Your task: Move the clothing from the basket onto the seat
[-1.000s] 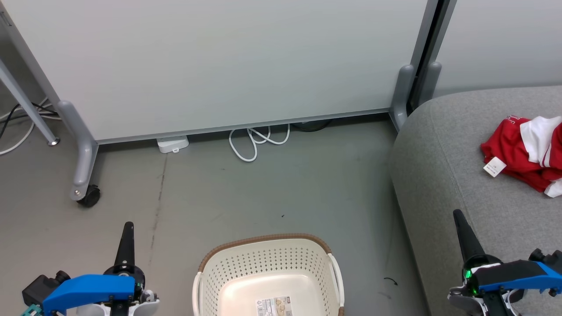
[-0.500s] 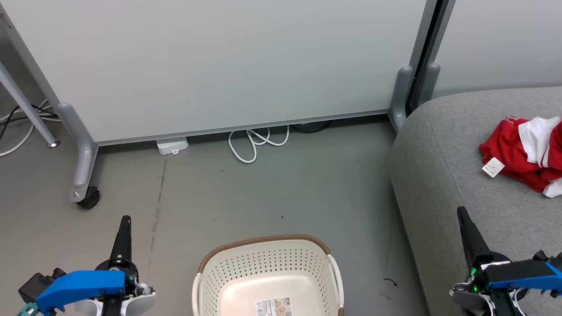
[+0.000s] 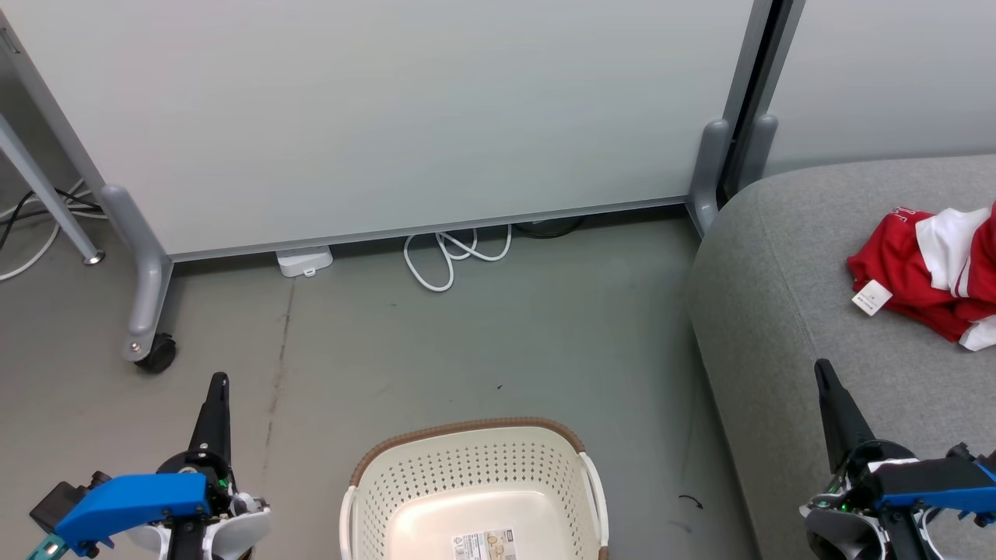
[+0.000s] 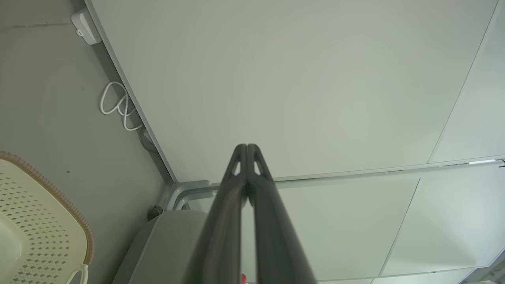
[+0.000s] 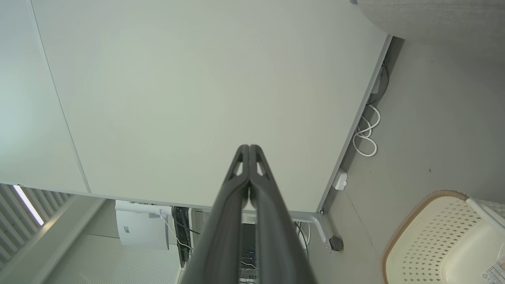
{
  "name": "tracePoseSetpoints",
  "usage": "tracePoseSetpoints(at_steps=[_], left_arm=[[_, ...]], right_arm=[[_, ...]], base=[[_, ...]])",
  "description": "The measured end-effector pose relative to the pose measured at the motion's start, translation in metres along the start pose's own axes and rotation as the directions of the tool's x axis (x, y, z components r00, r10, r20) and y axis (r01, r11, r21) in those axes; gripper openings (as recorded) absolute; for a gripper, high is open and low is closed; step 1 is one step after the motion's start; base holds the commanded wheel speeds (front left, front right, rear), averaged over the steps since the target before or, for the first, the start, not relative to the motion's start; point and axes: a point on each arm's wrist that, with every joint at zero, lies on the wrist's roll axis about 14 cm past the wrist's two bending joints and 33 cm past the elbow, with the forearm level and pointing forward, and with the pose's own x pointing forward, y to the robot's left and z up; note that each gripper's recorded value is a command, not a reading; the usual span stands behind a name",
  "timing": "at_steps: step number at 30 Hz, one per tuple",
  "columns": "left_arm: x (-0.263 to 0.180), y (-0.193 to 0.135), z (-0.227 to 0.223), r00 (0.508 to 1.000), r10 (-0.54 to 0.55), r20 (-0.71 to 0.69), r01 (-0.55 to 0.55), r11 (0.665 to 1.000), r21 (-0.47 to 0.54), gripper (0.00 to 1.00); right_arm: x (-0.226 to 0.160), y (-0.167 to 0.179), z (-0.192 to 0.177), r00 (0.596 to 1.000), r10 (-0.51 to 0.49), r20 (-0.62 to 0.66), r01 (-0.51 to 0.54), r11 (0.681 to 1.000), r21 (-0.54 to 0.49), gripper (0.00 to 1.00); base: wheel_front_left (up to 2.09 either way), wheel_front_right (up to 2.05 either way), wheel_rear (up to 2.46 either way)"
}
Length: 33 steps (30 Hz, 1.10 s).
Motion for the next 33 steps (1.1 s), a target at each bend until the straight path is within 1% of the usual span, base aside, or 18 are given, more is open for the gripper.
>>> tracePoseSetpoints(at_steps=[18, 33], left_arm=[[0.003, -0.013, 0.003, 0.999, -0.044, 0.001, 0.043, 0.994, -0.105, 0.00], [0.004, -0.013, 0.003, 0.999, -0.045, 0.001, 0.045, 0.993, -0.105, 0.00]], right_arm=[[0.000, 0.007, 0.005, 1.000, 0.029, 0.011, -0.030, 0.993, 0.117, 0.00], [0.000, 0.007, 0.005, 1.000, 0.029, 0.011, -0.030, 0.993, 0.117, 0.00]], base=[[0.00, 0.00, 0.00], [0.00, 0.00, 0.00]])
